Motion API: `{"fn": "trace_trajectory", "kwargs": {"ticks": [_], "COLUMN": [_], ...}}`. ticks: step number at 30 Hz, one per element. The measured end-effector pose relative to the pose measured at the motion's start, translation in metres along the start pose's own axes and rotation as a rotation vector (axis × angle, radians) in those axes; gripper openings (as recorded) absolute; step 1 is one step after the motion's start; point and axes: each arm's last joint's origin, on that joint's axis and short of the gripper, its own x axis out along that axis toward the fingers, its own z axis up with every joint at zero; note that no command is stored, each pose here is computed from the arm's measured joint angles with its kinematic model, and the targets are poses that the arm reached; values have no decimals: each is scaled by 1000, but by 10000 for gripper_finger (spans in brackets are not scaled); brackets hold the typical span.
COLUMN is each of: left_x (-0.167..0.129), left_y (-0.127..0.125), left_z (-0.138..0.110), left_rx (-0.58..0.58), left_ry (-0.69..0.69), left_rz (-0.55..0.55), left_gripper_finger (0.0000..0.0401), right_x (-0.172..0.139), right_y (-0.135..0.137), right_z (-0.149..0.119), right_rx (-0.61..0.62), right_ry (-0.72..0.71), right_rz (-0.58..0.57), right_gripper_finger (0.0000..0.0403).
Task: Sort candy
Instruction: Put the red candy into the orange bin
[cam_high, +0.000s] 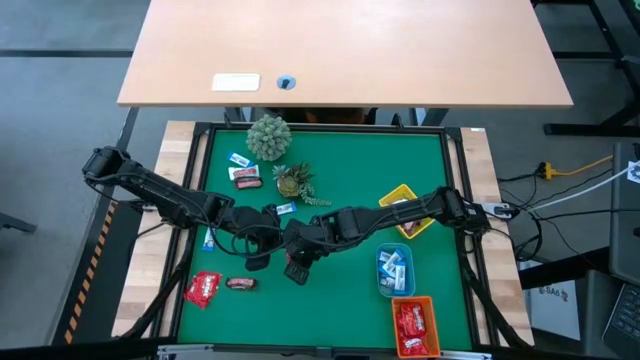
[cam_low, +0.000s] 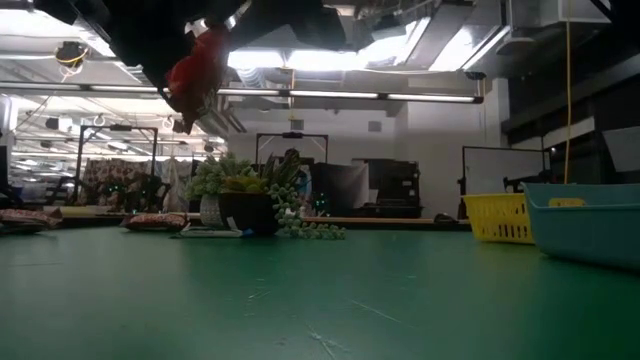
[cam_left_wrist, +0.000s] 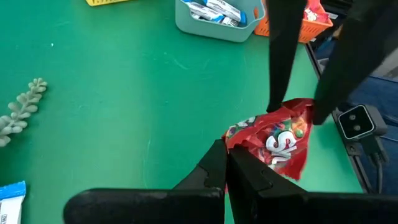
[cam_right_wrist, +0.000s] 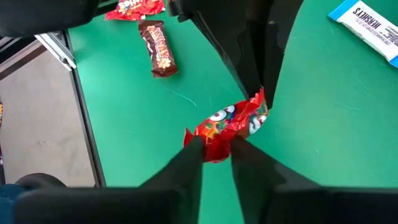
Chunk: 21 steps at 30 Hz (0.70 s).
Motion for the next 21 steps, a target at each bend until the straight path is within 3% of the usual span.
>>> {"fn": "trace_trajectory", "kwargs": {"ticks": [7, 17, 21], "left_x": [0, 0, 0], "left_y": [0, 0, 0], "left_z": [0, 0, 0], "left_rx": [0, -2, -1], "left_ry": [0, 0, 1], "left_rz": [0, 0, -4], "left_gripper_finger": [0, 0, 18], "right_x": [0, 0, 0], "right_y": [-1, -1, 3], "right_z": [0, 0, -4], "right_rx": [-5, -40, -65], "right_ry": [3, 6, 22], "right_rz": [-7, -7, 13], "right_gripper_finger": [6, 3, 2]}}
